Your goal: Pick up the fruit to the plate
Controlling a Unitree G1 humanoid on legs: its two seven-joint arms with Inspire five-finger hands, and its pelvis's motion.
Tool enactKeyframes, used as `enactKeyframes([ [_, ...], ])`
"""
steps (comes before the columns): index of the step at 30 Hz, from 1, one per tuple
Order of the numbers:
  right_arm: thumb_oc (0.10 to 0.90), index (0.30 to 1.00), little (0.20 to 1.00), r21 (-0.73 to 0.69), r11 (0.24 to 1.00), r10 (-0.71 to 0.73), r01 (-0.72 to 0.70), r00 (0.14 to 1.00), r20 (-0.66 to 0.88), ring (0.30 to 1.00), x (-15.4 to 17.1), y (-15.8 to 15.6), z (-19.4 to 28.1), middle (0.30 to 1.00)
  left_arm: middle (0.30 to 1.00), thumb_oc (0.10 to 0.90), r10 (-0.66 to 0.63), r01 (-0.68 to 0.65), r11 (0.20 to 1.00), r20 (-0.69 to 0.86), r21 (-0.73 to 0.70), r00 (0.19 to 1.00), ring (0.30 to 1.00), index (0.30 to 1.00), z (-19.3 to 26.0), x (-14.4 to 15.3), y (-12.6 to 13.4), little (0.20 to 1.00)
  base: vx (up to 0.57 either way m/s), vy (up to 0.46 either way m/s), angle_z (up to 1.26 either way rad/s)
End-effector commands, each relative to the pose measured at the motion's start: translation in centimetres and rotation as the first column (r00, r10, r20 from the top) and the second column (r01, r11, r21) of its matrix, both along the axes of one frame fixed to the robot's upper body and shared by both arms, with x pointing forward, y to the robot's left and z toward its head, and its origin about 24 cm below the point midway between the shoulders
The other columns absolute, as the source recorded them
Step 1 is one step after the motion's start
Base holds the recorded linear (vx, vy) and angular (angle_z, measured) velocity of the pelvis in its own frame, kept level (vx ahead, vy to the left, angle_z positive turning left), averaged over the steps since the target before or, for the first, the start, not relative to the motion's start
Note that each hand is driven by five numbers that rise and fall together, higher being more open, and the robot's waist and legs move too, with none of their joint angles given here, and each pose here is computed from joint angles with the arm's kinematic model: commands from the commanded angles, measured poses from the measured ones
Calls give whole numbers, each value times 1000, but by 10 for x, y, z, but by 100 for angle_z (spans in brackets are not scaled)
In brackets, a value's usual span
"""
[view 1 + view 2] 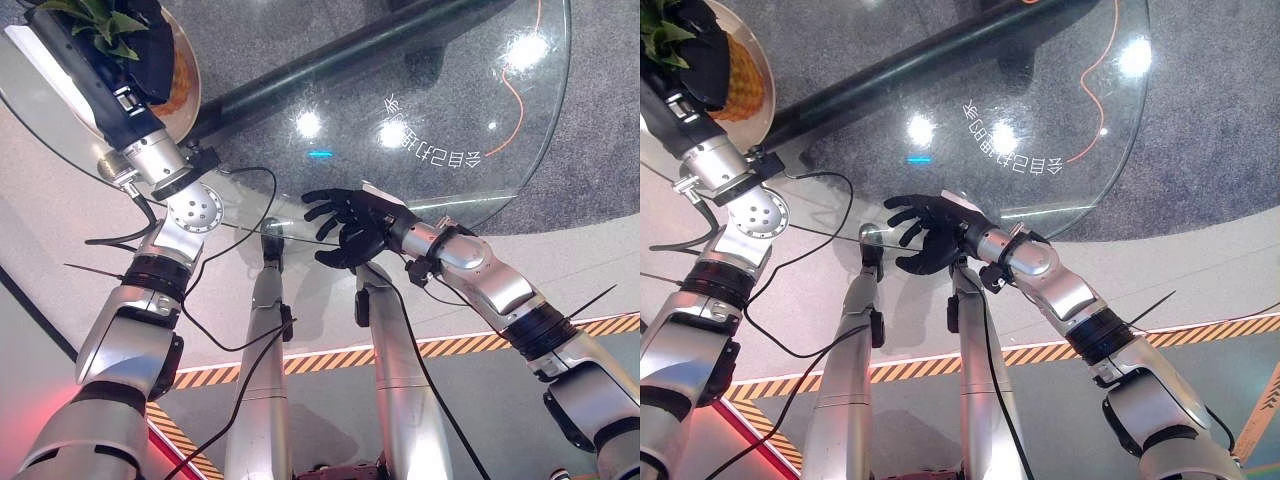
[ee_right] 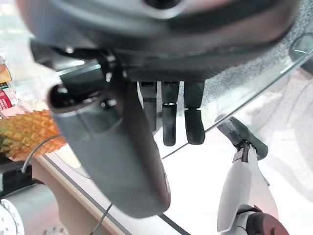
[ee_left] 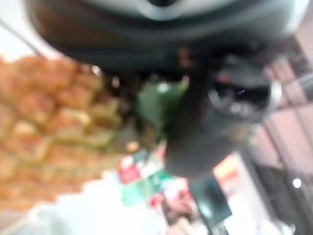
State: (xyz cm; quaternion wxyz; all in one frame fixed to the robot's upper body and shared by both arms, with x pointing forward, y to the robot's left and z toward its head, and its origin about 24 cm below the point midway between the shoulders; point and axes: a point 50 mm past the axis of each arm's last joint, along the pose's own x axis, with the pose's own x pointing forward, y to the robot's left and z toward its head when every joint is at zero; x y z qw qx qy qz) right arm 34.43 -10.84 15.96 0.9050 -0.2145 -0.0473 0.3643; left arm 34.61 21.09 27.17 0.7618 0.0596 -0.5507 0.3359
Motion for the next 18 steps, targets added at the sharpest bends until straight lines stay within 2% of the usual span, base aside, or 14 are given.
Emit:
enactKeyframes([
  [1, 800, 900, 900, -25, 999, -22, 20, 996, -92, 900, -2, 7, -32, 900, 300, 100, 48, -45, 996, 44, -72, 998, 300, 300, 10, -2, 15, 200, 0, 0, 0],
  [5, 800, 900, 900, -22, 1000, -23, 21, 995, -92, 900, -2, 8, -32, 900, 300, 100, 54, -51, 996, 41, -69, 998, 300, 300, 11, -1, 16, 200, 0, 0, 0],
  [6, 800, 900, 900, -22, 1000, -23, 21, 995, -92, 900, -3, 7, -32, 900, 335, 141, 53, -50, 996, 42, -72, 998, 335, 335, 11, -2, 16, 241, 0, 0, 0],
  [7, 800, 900, 900, -23, 1000, -23, 21, 995, -92, 900, -3, 7, -32, 900, 420, 240, 52, -49, 996, 41, -75, 998, 420, 420, 11, -2, 17, 340, 0, 0, 0],
  [9, 800, 900, 900, -21, 1000, -22, 21, 995, -93, 900, -3, 8, -33, 900, 669, 531, 41, -39, 997, 34, -66, 999, 669, 669, 11, -1, 16, 631, 0, 0, 0],
  [10, 800, 900, 900, -20, 1000, -20, 18, 995, -93, 900, -4, 9, -32, 900, 900, 800, 36, -34, 998, 28, -58, 999, 900, 900, 12, -1, 16, 900, 0, 0, 0],
  [18, 800, 900, 900, -23, 1000, -21, 19, 995, -96, 900, -7, 10, -37, 900, 900, 800, 49, -49, 997, 4, -62, 999, 900, 900, 5, 0, 18, 900, 0, 0, 0],
])
